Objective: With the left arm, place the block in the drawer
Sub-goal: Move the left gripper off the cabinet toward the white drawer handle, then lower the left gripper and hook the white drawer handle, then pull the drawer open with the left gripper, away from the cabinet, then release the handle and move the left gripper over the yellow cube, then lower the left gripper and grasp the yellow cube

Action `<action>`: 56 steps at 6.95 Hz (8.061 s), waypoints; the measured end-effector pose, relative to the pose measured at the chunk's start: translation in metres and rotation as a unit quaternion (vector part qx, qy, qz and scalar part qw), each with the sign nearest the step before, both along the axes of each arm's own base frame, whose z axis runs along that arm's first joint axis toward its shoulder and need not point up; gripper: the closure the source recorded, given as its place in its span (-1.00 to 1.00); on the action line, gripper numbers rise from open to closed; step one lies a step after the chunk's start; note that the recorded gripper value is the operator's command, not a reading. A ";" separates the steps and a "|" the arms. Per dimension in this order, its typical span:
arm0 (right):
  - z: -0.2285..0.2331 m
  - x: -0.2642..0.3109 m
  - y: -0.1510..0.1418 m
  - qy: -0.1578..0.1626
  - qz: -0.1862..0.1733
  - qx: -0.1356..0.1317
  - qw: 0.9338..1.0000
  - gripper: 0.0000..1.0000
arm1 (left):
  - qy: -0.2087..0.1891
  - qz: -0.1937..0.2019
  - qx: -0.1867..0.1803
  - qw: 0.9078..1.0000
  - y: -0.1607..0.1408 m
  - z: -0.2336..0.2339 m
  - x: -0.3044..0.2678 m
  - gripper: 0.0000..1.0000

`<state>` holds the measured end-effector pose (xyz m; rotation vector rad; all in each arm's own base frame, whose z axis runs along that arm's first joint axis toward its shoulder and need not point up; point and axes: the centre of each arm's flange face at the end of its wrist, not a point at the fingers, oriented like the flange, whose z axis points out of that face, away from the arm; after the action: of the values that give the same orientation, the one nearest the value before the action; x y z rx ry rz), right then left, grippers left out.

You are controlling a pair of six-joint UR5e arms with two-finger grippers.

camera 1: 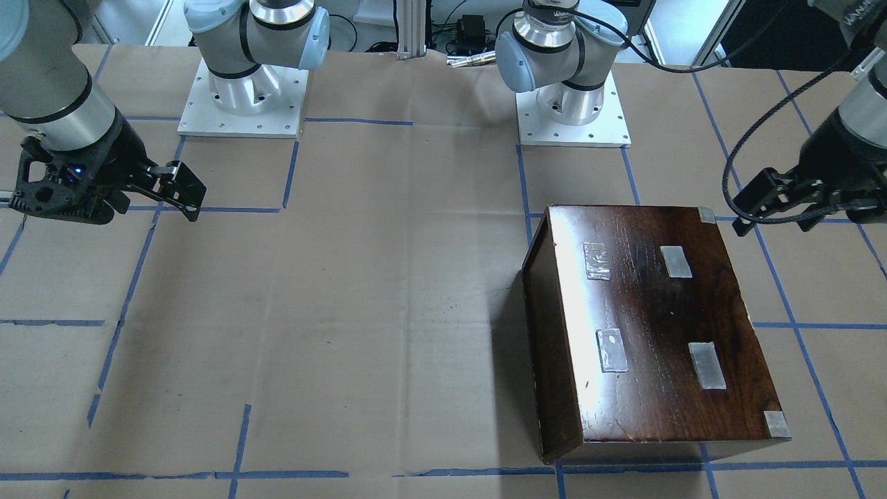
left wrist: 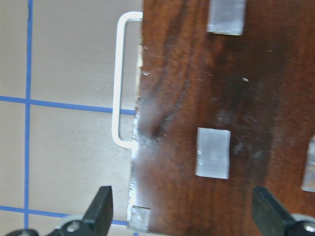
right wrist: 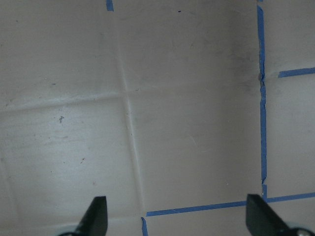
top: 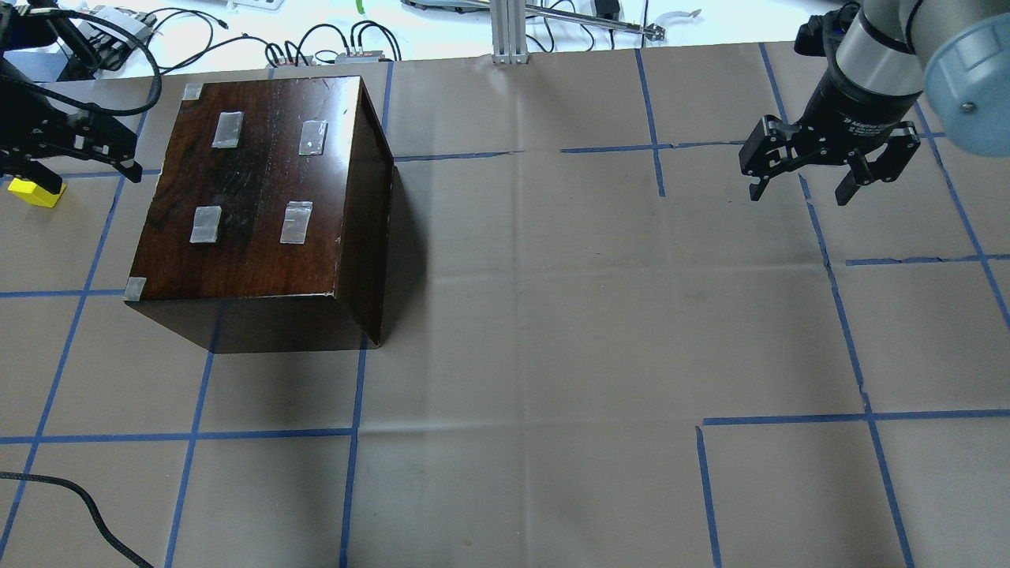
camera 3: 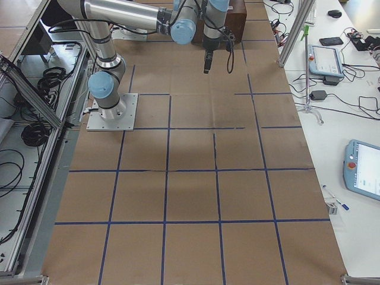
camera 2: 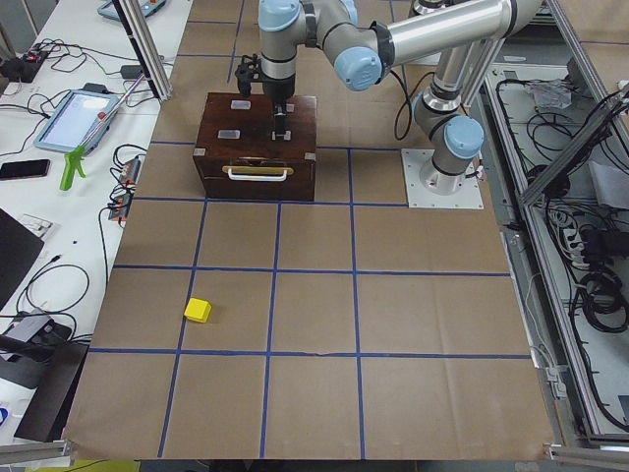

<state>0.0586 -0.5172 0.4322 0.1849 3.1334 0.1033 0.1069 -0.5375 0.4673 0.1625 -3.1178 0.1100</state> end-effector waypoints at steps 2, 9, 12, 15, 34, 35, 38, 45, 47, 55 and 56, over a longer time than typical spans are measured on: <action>0.000 0.000 0.000 0.000 0.000 0.000 1.000 -1.00 | 0.037 -0.006 -0.008 0.999 -0.023 -0.013 0.064 -0.98; 0.000 0.000 0.000 0.000 0.000 0.000 1.000 -1.00 | 0.141 -0.035 0.018 0.989 -0.049 -0.091 0.116 -0.96; 0.000 0.000 0.000 0.000 0.000 0.000 1.000 -1.00 | 0.151 -0.051 0.035 0.987 -0.065 -0.125 0.102 -0.96; 0.000 0.000 0.000 0.000 0.000 0.000 1.000 -1.00 | 0.155 -0.063 0.040 0.985 -0.073 -0.148 0.105 -0.96; 0.000 0.000 0.000 0.000 0.000 0.000 1.000 -1.00 | 0.121 -0.046 0.011 0.992 -0.072 -0.184 0.199 -0.97; 0.000 0.000 0.000 0.000 0.000 0.000 1.000 -1.00 | 0.117 -0.047 0.008 0.992 -0.072 -0.181 0.204 -0.97; 0.000 0.000 0.000 0.000 0.000 0.000 1.000 -1.00 | 0.104 -0.054 0.008 0.993 -0.068 -0.177 0.215 -0.97; 0.000 0.000 0.000 0.000 0.000 0.000 1.000 -1.00 | 0.049 -0.056 -0.018 0.997 -0.068 -0.121 0.256 -0.98; 0.000 0.000 0.000 0.000 0.000 0.000 1.000 -1.00 | 0.015 -0.057 -0.019 0.998 -0.080 -0.105 0.271 -0.98; 0.000 0.000 0.000 0.000 0.000 0.000 1.000 -1.00 | -0.010 -0.063 -0.026 0.998 -0.190 -0.141 0.371 -0.97; 0.000 0.000 0.000 0.000 0.000 0.000 1.000 -1.00 | -0.005 -0.066 -0.022 0.998 -0.200 -0.160 0.375 -0.97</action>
<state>0.0586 -0.5171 0.4323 0.1861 3.1334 0.1028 0.4814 -0.7371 0.3073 -0.0457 -3.1208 0.1774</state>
